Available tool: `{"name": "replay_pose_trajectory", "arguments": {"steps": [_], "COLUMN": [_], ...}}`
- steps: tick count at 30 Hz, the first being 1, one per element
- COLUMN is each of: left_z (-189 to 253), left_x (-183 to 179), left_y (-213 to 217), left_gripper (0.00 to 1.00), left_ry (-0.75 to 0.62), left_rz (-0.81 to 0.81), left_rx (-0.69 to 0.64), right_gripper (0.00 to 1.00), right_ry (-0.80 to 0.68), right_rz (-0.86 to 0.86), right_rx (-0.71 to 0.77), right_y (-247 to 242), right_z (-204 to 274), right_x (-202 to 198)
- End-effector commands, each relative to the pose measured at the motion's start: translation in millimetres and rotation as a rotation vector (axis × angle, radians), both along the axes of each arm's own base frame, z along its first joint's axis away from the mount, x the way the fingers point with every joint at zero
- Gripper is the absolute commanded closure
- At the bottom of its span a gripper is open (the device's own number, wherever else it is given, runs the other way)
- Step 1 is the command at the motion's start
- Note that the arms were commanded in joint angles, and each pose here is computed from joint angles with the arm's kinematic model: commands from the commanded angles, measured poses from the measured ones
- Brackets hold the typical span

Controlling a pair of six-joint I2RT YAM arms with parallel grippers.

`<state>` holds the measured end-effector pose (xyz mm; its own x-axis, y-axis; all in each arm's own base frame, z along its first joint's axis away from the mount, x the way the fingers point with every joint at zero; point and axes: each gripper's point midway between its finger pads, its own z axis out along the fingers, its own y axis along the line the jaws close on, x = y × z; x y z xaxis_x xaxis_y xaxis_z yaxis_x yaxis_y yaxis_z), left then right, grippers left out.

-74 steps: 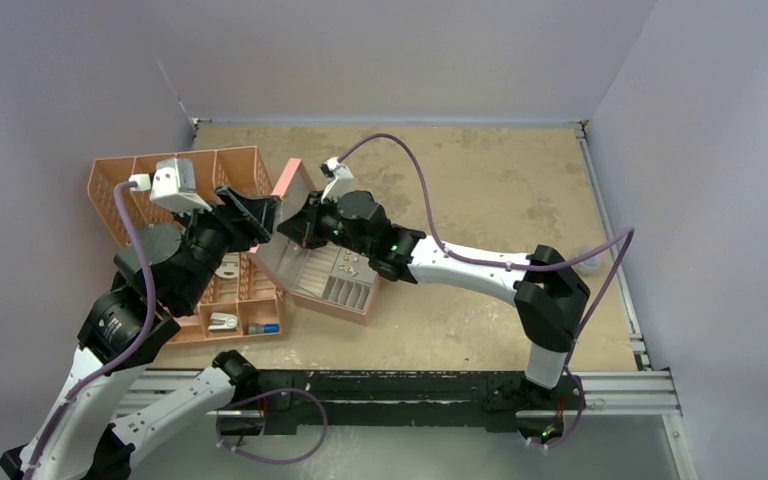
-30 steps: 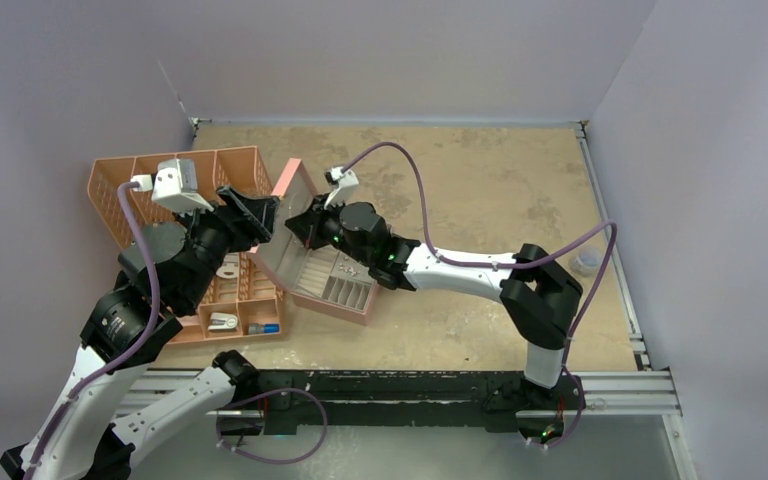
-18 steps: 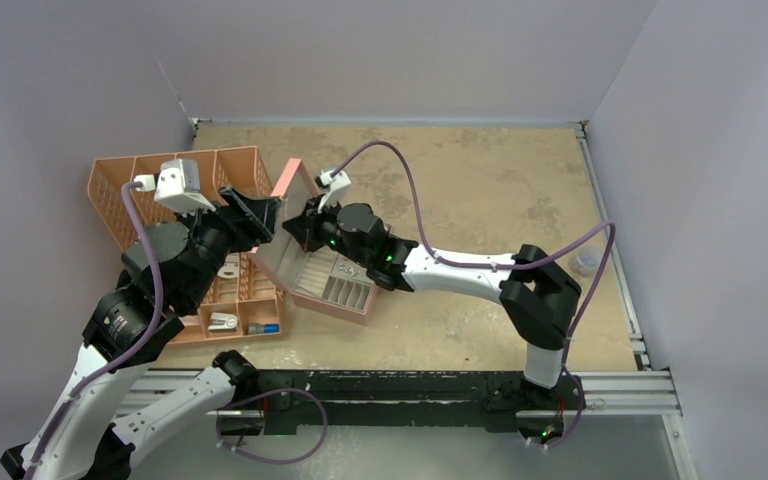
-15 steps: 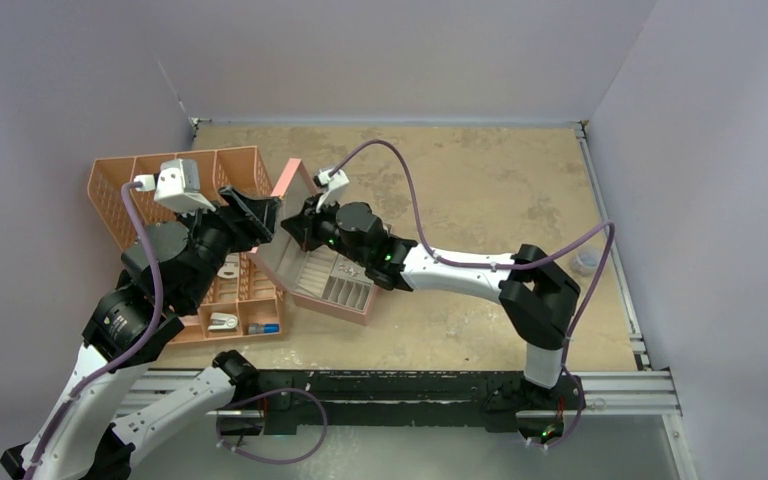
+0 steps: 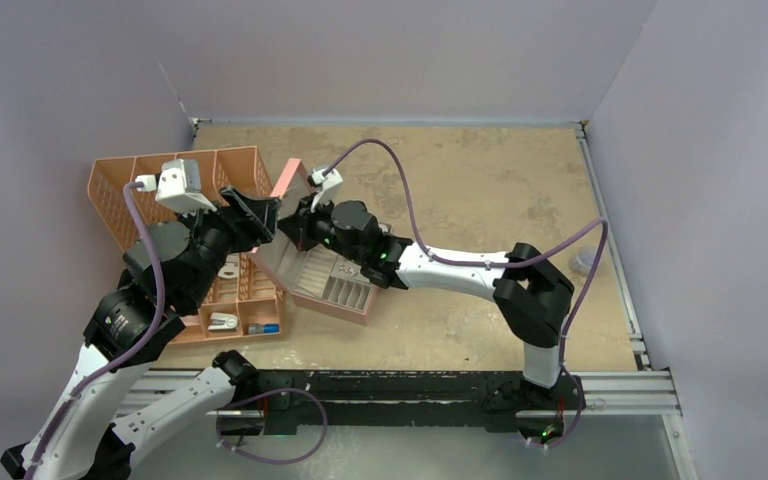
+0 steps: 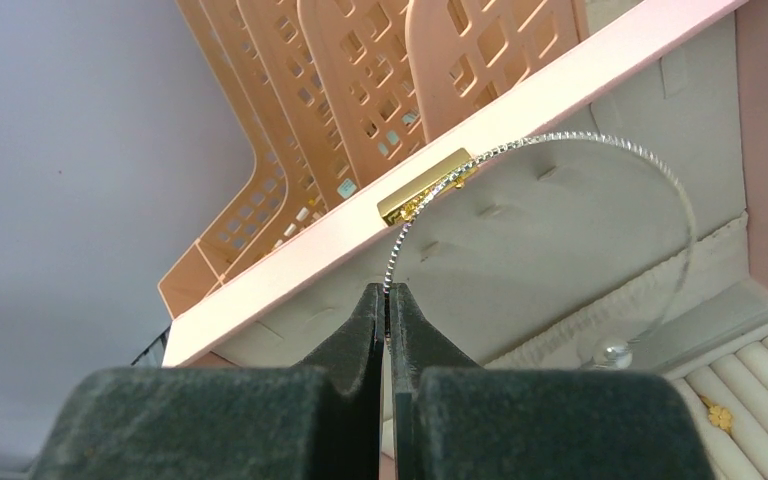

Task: Organize the mixed jewelry

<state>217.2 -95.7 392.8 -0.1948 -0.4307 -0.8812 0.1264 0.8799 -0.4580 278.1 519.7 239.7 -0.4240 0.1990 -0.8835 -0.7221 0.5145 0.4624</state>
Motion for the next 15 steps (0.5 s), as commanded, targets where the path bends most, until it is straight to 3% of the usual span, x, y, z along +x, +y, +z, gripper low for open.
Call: {"name": "replay_pose_trajectory", "arguments": {"steps": [1, 15], "left_z": [4.9, 3.9], "left_x": [2.9, 1.8], "left_y": [2.4, 2.8], "left_gripper": [0.36, 0.36], "left_ry": [-0.024, -0.022], "left_rz": [0.016, 0.015], "left_rx": [0.007, 0.004], "right_gripper": [1.00, 1.00], "right_ry": [-0.021, -0.037], "right_rz": [0.020, -0.029], "right_rx": [0.072, 0.153], "right_y": [3.3, -16.9], "right_z": [24.8, 38.5], "right_x": [-8.0, -11.6]}}
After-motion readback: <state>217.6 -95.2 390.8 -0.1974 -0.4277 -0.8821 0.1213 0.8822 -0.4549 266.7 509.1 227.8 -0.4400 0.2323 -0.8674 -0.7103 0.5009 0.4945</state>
